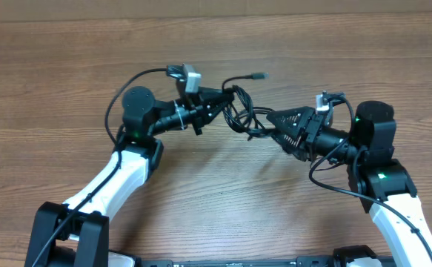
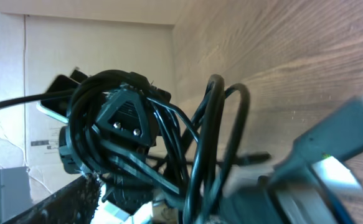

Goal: Untangle cables

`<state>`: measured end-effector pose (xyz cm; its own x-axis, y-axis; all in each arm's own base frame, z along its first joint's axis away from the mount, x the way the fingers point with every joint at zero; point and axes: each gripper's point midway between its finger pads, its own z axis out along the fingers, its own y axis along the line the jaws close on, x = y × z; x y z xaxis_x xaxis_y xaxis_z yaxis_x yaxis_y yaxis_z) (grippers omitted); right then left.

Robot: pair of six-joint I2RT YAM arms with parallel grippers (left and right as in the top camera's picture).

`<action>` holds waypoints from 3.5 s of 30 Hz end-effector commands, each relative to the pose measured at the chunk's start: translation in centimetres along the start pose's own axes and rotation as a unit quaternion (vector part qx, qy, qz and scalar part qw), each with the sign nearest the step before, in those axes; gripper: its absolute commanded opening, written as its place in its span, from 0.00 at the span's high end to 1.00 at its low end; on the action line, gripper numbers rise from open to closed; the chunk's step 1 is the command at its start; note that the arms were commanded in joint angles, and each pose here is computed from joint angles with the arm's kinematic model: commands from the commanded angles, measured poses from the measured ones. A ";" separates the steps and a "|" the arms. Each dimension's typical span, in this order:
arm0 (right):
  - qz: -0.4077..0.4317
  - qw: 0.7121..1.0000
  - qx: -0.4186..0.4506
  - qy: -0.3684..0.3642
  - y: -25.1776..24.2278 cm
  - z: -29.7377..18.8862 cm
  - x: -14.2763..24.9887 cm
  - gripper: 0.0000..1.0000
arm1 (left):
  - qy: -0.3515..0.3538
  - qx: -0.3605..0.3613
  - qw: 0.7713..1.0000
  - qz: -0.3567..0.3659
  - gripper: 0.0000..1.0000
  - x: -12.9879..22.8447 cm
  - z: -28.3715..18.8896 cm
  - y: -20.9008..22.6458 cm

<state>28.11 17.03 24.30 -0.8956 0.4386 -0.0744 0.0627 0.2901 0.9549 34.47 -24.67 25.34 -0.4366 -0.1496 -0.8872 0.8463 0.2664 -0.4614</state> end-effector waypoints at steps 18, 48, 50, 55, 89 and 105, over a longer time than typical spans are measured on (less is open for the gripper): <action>-0.023 0.999 0.030 -0.034 -0.5 -0.3 -0.8 0.89 | 0.056 -0.006 0.995 -0.078 0.07 3.1 0.6 0.0; -0.036 0.999 -0.009 0.008 1.1 -0.2 0.5 0.88 | 0.139 0.223 0.963 0.061 0.00 8.1 0.9 -8.7; -0.037 0.999 -0.010 0.007 1.1 -0.2 0.5 0.88 | 0.143 0.205 0.967 0.057 0.00 8.6 1.6 -8.6; -0.037 0.999 -0.010 0.007 1.1 -0.2 0.5 0.85 | 0.151 0.174 0.971 0.068 0.00 9.9 3.8 -9.3; -0.060 0.998 -0.003 0.005 0.8 -0.2 0.4 0.36 | 0.144 0.140 0.979 0.022 0.96 8.4 2.0 -6.4; -0.150 0.989 -0.001 0.001 0.7 -0.2 0.3 0.62 | 0.146 0.104 0.984 0.002 0.96 8.8 3.2 -6.1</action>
<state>27.71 17.22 23.76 -0.8960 0.3481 -0.2758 -0.1283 0.3916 0.9111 26.34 -30.42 19.85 -0.4665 0.1489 -0.8719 0.8842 0.0523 -0.4642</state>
